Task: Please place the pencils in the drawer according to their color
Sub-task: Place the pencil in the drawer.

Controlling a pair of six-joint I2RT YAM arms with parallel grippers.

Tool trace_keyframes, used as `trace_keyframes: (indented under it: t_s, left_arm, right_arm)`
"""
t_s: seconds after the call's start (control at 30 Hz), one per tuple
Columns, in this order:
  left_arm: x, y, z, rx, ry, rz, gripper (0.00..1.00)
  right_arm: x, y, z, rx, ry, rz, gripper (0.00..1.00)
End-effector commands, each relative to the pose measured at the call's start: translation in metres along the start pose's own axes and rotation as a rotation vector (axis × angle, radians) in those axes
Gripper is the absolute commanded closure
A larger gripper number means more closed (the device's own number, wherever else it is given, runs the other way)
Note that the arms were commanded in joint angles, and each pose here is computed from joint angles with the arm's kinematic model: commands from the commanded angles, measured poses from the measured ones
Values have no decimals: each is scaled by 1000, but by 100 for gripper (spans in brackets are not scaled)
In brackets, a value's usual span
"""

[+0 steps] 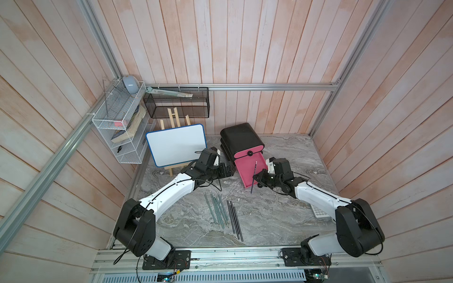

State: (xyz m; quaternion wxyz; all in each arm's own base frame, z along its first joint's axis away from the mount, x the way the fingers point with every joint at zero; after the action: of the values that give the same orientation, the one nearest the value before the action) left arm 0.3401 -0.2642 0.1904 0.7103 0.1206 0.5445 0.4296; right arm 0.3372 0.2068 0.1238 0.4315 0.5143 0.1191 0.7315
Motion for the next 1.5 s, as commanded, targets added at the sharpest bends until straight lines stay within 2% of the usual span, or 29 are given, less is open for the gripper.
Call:
trace_keyframes:
  t_s: [0.0,0.6,0.67,0.77,0.87,0.97,1.23,1.47]
  left_arm:
    - [-4,-3,2,1,-21,-3,0]
    - [-5,-12,-8,31,-26,-6,0]
    - [-5,-11,-8,32,-28,-6,0]
    - [-5,-10,-8,31,-29,-7,0]
    - [-4,-10,-10,32,-28,-4,0]
    - [-3,-9,-10,28,-27,-2,0]
    - [6,-2,-14,12,-15,21,0]
    - [27,8,-25,-4,42,50,0]
  right_arm:
    - [8,-4,26,-59,-3,39,100]
    - [-5,-45,66,-90,-26,-2,100]
    - [-6,-48,66,-83,-22,-3,85]
    - [-7,-48,65,-79,-18,-6,71]
    - [-5,-43,65,-81,-6,-5,65]
    - [1,-35,65,-88,7,7,65]
    - [25,-3,37,-62,90,26,64]
    - [44,4,-30,61,236,-27,64]
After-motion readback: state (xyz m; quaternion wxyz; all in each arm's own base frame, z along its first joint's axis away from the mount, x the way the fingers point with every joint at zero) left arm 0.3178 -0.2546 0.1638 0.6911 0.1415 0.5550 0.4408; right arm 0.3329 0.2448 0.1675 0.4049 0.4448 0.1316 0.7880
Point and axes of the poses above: each gripper's point midway between its finger pads, its own y axis back along the fingers, its own x axis along the line the jaws close on, z = x × y, the point moved 1 cm from there along y, back along the fingers, and after that the axes turned 10 degrees about y, right-handed, at the moved point
